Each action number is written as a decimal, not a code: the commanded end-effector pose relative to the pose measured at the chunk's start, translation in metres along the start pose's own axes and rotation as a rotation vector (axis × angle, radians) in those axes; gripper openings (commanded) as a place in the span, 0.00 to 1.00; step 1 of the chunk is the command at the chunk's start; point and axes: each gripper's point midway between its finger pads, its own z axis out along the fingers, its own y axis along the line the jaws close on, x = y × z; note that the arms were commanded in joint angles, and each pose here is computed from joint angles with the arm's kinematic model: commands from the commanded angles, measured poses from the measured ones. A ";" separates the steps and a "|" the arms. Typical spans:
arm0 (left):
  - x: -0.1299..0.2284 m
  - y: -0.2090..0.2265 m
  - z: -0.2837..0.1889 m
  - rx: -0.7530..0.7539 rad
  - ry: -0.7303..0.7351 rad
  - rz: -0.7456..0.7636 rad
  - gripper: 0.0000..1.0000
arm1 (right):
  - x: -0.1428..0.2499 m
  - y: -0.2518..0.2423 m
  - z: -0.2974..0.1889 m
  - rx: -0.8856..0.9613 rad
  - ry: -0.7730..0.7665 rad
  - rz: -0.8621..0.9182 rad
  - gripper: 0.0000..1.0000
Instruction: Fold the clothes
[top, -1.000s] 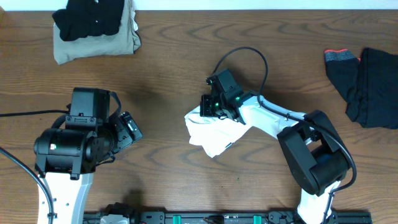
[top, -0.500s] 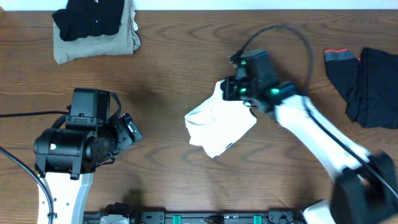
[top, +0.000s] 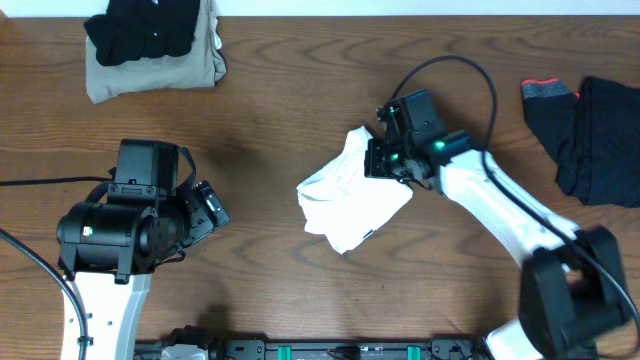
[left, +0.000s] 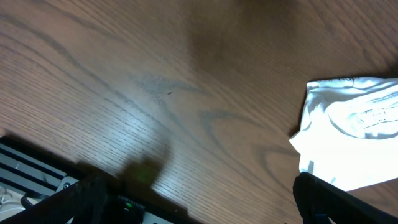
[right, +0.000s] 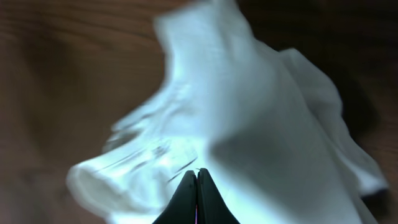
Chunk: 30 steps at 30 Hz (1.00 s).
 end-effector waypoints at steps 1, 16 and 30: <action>0.000 0.003 0.001 -0.012 0.002 0.011 0.98 | 0.014 -0.006 0.031 -0.011 0.071 0.037 0.01; 0.000 0.003 0.001 -0.013 0.001 0.011 0.98 | -0.010 -0.012 0.071 -0.058 -0.007 0.050 0.01; 0.002 0.004 0.001 -0.018 0.009 0.012 0.98 | -0.037 -0.065 0.062 0.148 -0.113 -0.039 0.04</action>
